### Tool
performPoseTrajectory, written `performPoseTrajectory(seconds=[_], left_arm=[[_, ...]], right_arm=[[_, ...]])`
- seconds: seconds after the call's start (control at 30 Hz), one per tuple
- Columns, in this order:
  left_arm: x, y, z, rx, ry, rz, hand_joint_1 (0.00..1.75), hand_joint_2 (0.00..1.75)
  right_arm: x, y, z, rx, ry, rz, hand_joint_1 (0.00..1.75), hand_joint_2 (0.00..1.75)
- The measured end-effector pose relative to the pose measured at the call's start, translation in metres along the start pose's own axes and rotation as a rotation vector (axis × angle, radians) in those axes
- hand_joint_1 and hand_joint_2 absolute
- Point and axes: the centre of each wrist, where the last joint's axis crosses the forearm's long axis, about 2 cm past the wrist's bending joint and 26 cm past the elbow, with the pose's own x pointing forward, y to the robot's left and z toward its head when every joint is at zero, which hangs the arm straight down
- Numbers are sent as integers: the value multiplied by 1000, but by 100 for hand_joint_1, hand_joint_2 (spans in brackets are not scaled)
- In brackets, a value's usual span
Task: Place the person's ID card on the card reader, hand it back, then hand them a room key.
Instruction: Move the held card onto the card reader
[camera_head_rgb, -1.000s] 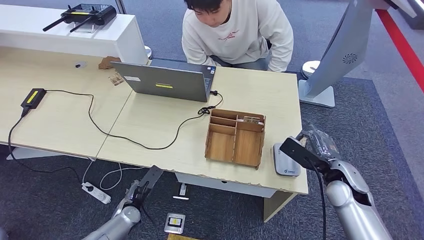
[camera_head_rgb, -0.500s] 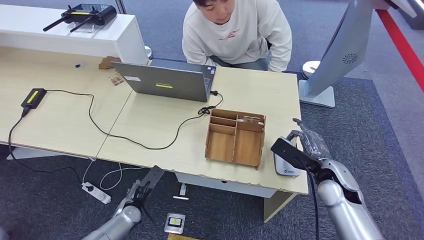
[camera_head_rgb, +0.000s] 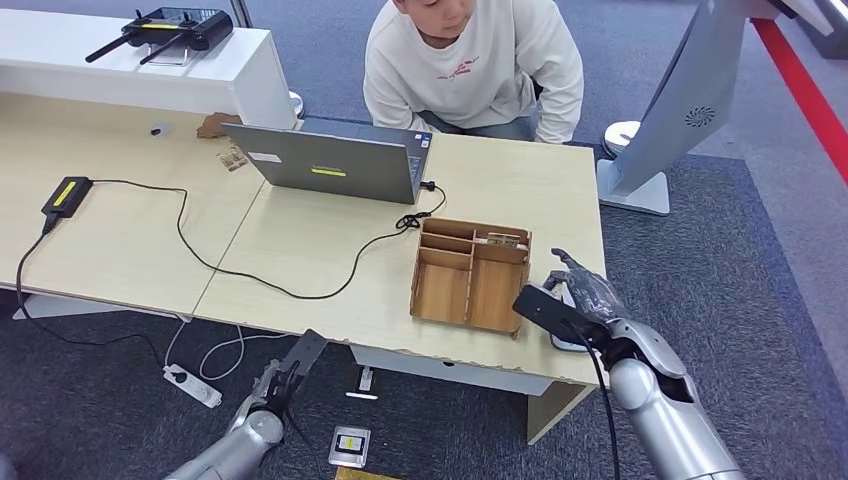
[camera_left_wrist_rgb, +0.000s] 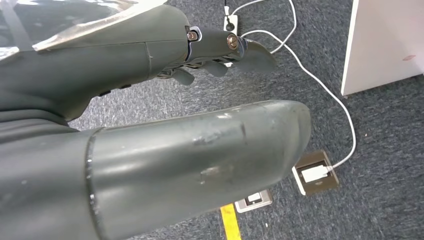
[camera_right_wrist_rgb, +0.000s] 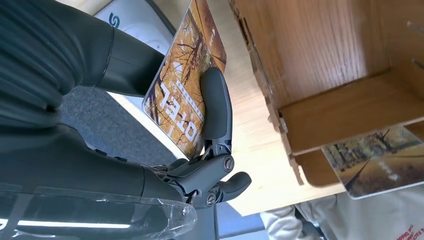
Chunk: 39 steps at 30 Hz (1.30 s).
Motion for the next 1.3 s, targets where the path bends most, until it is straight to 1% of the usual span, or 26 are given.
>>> performPoseTrajectory(seconds=[0.33, 0.63, 0.93, 1.3], left_arm=[[-1, 0, 0, 6, 4, -3, 0, 0], [-3, -2, 2, 8, 12, -4, 0, 0], [-4, -2, 2, 9, 13, -3, 0, 0], [-15, -7, 8, 13, 46, 11, 0, 0]], right_arm=[[1, 6, -3, 13, 21, -8, 175, 175], [-23, -7, 0, -41, 84, 0, 175, 175], [-32, -12, 3, -56, 104, 9, 175, 175], [-63, -42, 8, -132, 179, 32, 175, 175]])
